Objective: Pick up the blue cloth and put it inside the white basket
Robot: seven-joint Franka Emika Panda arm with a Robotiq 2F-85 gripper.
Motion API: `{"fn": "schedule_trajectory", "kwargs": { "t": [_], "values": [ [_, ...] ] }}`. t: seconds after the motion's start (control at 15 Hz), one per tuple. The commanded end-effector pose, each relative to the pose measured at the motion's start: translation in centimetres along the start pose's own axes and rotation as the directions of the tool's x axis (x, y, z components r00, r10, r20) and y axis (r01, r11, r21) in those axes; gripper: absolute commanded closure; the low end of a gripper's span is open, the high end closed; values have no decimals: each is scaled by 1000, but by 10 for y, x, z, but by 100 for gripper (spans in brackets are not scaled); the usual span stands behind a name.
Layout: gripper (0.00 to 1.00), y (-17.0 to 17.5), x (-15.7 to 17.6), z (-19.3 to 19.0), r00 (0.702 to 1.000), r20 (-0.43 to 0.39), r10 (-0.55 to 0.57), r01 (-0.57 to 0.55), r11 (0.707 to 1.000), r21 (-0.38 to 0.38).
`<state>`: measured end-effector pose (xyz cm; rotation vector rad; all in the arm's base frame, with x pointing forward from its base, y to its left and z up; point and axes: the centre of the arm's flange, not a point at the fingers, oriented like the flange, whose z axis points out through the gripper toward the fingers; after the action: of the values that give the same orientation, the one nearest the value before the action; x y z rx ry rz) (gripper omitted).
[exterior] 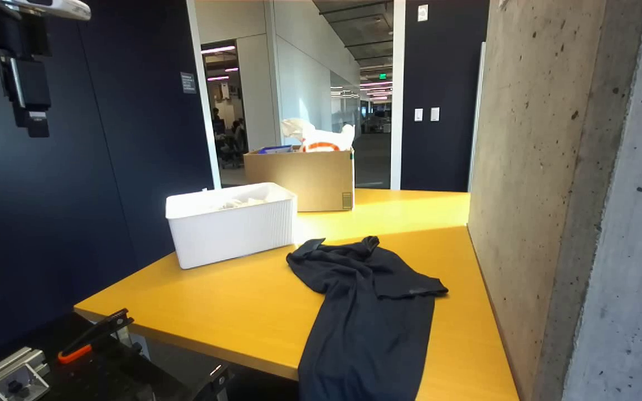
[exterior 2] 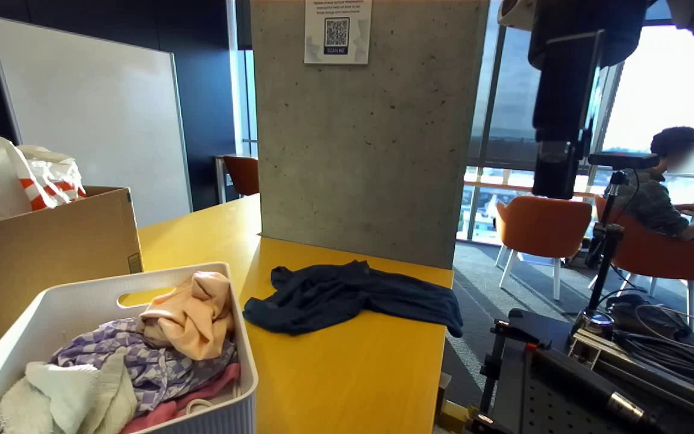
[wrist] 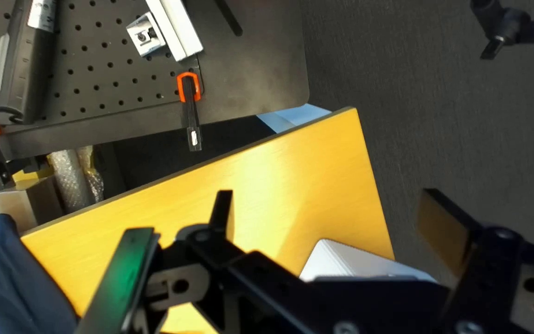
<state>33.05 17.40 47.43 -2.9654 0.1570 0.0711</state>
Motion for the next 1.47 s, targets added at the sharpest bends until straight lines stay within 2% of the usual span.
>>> {"fn": "schedule_trajectory", "kwargs": {
  "t": [0.0,0.27,0.53,0.87,1.07,1.2,1.27,1.4],
  "values": [
    [0,39,52,-42,992,-73,105,-100,993,59],
    [0,119,126,-63,967,-103,234,-220,966,133],
    [0,181,203,-69,937,-36,347,-331,916,226],
    [0,244,288,-81,879,63,473,-475,855,207],
    [0,272,326,-88,838,101,536,-546,821,167],
    [0,282,346,-99,818,119,562,-574,804,152],
    [0,274,292,-65,839,82,538,-544,824,158],
    [0,280,306,-69,829,94,551,-559,816,149]
  ]
}}
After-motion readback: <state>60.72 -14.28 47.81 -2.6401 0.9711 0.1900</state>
